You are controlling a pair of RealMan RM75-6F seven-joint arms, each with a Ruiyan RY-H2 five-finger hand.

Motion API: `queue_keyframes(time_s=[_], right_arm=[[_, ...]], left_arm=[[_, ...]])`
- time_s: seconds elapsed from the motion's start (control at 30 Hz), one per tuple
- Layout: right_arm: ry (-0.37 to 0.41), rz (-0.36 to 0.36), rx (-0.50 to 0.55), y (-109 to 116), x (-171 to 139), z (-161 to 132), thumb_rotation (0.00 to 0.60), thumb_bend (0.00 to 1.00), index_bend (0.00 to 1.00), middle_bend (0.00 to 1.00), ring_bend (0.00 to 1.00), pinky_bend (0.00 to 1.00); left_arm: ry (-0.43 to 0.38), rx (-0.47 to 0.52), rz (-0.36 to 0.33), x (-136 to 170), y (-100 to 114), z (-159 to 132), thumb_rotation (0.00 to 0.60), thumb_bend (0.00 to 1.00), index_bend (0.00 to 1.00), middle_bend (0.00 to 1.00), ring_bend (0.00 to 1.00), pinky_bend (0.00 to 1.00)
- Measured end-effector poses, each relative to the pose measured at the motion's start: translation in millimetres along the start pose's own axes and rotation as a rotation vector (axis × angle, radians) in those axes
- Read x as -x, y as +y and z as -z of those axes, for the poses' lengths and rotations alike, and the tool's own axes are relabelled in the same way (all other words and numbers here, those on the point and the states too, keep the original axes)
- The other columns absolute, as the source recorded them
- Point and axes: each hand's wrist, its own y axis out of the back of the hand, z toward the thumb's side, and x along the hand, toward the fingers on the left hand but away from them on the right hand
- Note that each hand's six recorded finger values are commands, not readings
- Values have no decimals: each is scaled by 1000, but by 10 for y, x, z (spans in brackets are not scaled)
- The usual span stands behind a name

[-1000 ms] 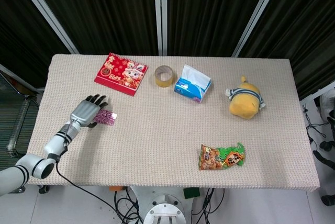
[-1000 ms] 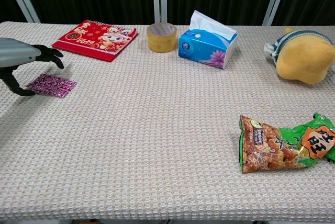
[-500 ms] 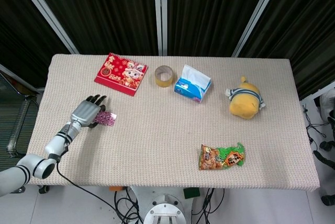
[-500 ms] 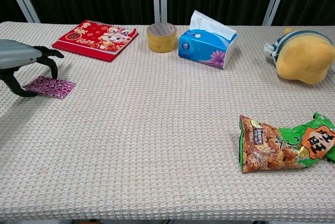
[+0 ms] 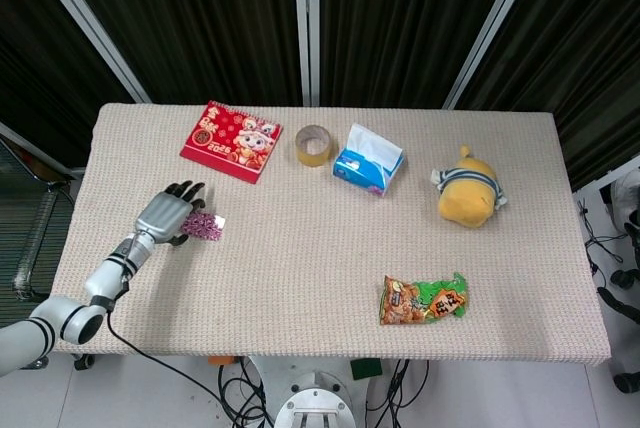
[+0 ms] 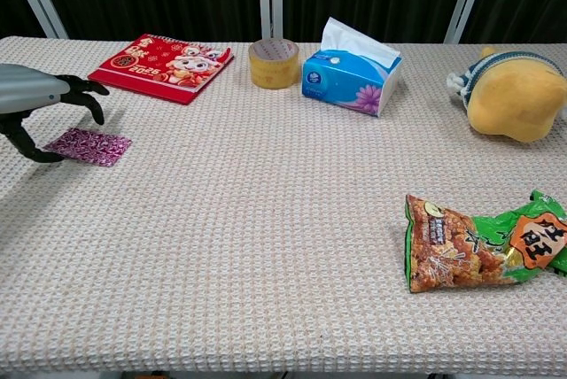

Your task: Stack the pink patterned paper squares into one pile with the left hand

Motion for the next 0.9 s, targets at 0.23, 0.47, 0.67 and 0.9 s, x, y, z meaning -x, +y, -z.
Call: queue_keyframes(time_s=[0.23,0.47,0.67,0.9], right_arm=[[5,6,4,12,-4,-15,600,327,0,0,0,0],[-1,27,16,45,-41,28,600,327,0,0,0,0],[-18,59,-8,33,-108,108,600,327,0,0,0,0],[-12,48,-10,-52,-151,111,600,327,0,0,0,0]], left_arm=[[-1,11,-10,139,31,3,600,226,136,0,0,126],[23,109,-152,513,228,26,498,203,126,0,0,126],[166,230,-401,1290,340,314,354,202,126,0,0,125],[367,273,-524,2417,19,534,328,203,126,0,0,126]])
